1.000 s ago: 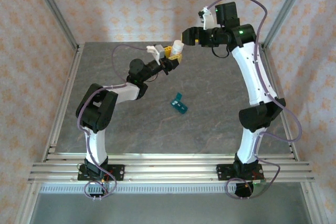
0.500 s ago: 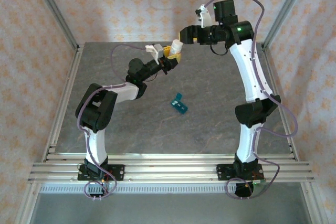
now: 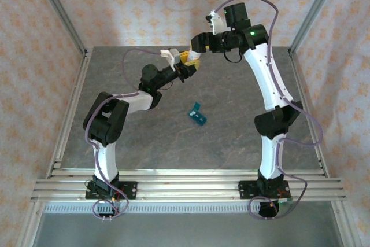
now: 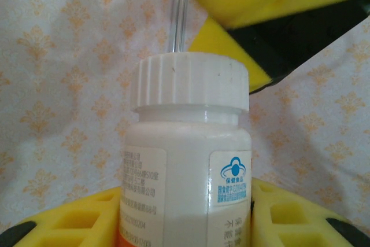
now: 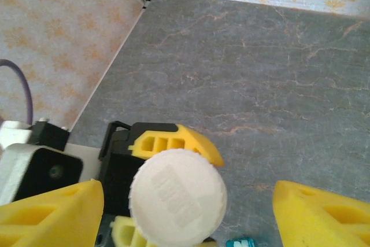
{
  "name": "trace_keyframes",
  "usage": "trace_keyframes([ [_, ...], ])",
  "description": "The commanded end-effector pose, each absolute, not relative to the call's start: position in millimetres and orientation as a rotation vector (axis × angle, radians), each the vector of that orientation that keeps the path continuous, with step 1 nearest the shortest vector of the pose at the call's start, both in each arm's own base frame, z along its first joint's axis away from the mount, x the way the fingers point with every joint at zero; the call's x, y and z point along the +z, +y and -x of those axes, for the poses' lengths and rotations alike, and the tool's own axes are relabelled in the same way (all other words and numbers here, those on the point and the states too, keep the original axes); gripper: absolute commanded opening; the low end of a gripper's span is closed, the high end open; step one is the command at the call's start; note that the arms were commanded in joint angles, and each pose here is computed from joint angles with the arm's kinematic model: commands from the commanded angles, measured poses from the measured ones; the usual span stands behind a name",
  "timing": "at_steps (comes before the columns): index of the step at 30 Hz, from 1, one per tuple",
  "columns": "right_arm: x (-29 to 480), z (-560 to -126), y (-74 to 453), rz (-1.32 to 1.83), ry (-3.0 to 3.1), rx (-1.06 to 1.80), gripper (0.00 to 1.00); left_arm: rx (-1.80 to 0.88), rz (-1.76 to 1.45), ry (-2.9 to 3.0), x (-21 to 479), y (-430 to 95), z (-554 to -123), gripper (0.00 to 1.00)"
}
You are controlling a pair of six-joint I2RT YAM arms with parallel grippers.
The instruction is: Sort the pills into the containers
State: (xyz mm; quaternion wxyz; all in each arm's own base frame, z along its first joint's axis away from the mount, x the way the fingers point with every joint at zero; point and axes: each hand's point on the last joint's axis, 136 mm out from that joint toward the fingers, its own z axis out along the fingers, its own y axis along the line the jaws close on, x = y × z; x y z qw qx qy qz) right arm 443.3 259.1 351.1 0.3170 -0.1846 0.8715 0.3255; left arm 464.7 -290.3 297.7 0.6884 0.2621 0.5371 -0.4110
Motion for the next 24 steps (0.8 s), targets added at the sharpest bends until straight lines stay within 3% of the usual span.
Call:
trace_keyframes([
  [1,352.3,-449.0,261.2,0.496,2.271,0.837,0.74,-0.923,-0.609,1.102,328.1,-290.3,-449.2,0.00],
  [13,343.7,-449.6,265.2,0.509,2.290,0.856,0.58,-0.923,-0.608,1.098,330.5,-292.5,-445.5,0.00],
  [24,325.1,-447.7,267.9,0.448,2.370,0.799,0.38,-0.920,-0.599,1.099,331.1,-291.9,-446.7,0.00],
])
